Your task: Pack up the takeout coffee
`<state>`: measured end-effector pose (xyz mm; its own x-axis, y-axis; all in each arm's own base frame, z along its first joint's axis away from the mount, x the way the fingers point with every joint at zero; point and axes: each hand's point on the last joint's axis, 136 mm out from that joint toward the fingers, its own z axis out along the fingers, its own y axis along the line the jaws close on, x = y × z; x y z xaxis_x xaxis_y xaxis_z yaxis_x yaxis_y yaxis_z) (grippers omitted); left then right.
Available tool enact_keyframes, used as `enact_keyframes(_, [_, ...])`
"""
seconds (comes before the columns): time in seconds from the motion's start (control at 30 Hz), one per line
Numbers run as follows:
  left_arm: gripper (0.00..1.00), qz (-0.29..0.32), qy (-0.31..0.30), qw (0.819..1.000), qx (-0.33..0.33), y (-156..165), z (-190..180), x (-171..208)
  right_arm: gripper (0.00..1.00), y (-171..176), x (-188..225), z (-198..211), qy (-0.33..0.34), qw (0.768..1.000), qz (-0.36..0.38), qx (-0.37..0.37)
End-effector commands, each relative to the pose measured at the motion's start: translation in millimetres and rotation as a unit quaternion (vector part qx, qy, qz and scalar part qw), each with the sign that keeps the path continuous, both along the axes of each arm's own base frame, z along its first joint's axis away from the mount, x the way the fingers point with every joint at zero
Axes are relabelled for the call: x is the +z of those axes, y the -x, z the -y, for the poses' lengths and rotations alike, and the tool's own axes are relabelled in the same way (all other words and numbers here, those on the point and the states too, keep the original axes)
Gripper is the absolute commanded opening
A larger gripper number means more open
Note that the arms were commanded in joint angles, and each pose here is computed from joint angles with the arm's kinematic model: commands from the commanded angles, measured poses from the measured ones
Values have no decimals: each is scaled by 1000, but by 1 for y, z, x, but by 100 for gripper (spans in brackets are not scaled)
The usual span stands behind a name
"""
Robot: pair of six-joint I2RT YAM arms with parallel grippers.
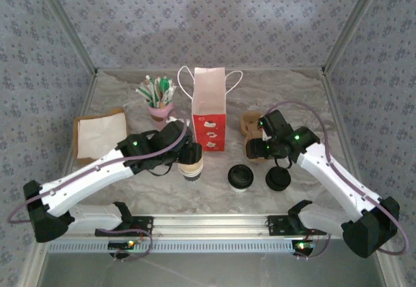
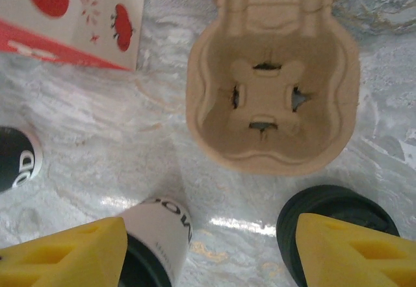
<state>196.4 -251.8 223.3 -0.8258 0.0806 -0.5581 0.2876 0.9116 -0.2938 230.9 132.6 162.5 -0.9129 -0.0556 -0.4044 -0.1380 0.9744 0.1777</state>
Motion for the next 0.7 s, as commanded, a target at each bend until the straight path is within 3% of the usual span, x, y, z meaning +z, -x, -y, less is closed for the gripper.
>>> enact_keyframes(0.0, [56, 4, 14, 999, -29, -9, 26, 8, 69, -21, 9, -2, -13, 1000, 12, -3])
enact_keyframes(0.17, [47, -17, 24, 999, -43, -30, 50, -6, 68, -47, 4, 2, -17, 1000, 3, -24])
enact_keyframes(0.37, [45, -18, 32, 996, -75, -46, 86, -7, 67, -65, 0, 7, -23, 999, -4, -40])
enact_keyframes(0.67, [42, -22, 35, 996, -76, -83, 105, -18, 68, -81, -8, 18, -13, 998, -11, -64])
